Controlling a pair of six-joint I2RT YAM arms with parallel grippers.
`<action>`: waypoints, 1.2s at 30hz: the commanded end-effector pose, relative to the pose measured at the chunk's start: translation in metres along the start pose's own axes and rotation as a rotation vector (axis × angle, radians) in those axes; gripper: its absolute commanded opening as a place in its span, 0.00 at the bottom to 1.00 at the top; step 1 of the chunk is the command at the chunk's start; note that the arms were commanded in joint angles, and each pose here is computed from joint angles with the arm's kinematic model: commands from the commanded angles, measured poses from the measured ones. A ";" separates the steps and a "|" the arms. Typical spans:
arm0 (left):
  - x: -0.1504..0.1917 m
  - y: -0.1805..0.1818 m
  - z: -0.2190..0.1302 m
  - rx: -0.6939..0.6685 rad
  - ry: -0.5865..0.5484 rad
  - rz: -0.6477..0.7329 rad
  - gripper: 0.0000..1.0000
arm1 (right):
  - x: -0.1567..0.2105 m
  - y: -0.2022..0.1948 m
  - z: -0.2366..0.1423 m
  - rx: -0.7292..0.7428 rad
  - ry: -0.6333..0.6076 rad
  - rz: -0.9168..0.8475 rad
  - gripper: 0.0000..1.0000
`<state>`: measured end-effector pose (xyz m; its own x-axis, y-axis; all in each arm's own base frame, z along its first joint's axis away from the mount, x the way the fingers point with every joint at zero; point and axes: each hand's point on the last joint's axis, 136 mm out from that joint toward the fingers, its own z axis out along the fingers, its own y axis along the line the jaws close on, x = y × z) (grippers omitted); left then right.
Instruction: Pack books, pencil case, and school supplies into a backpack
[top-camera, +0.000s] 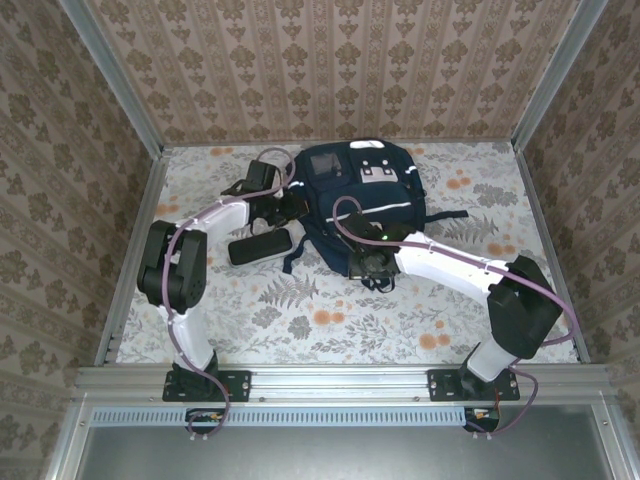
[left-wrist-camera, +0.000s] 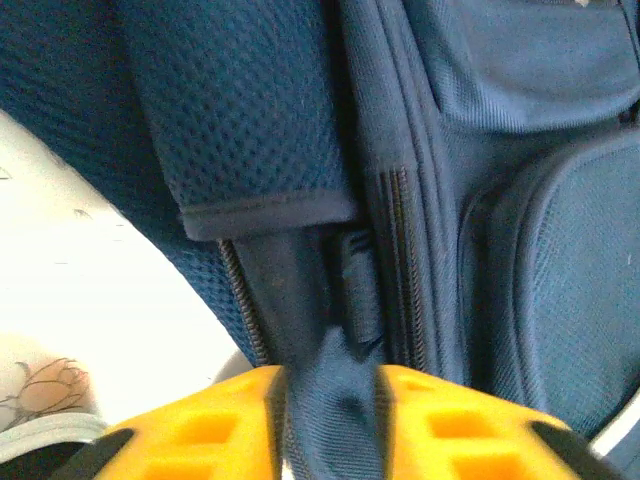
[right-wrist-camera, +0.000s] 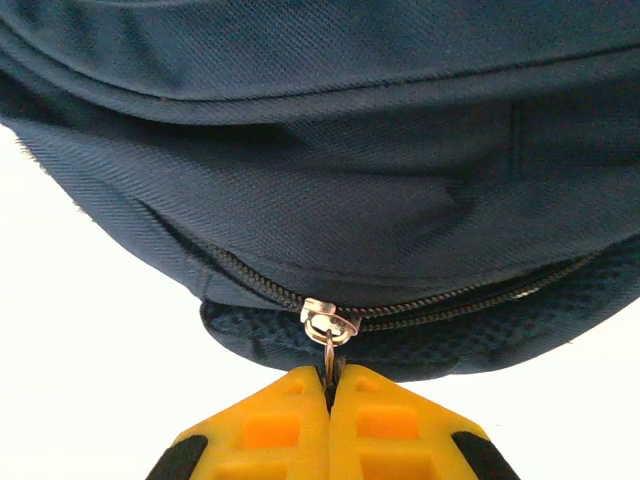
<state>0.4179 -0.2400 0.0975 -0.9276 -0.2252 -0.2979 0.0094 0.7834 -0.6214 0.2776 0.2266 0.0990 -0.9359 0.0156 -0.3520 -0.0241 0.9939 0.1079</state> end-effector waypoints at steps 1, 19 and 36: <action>-0.019 -0.010 -0.032 -0.004 -0.093 0.032 0.47 | -0.007 0.033 -0.009 -0.171 -0.007 -0.041 0.00; 0.061 -0.020 -0.081 0.139 -0.023 -0.257 0.62 | -0.044 0.120 -0.016 -0.508 -0.049 -0.089 0.00; 0.074 -0.022 -0.039 0.124 0.052 -0.283 0.34 | -0.029 0.109 -0.004 -0.481 -0.008 -0.079 0.00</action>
<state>0.3273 -0.2427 0.1066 -0.9171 -0.3949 -0.0545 -0.2322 0.6403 -0.7322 0.3020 0.3261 0.1167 -0.9273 -0.0480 -0.3712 -0.2302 0.8551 0.4645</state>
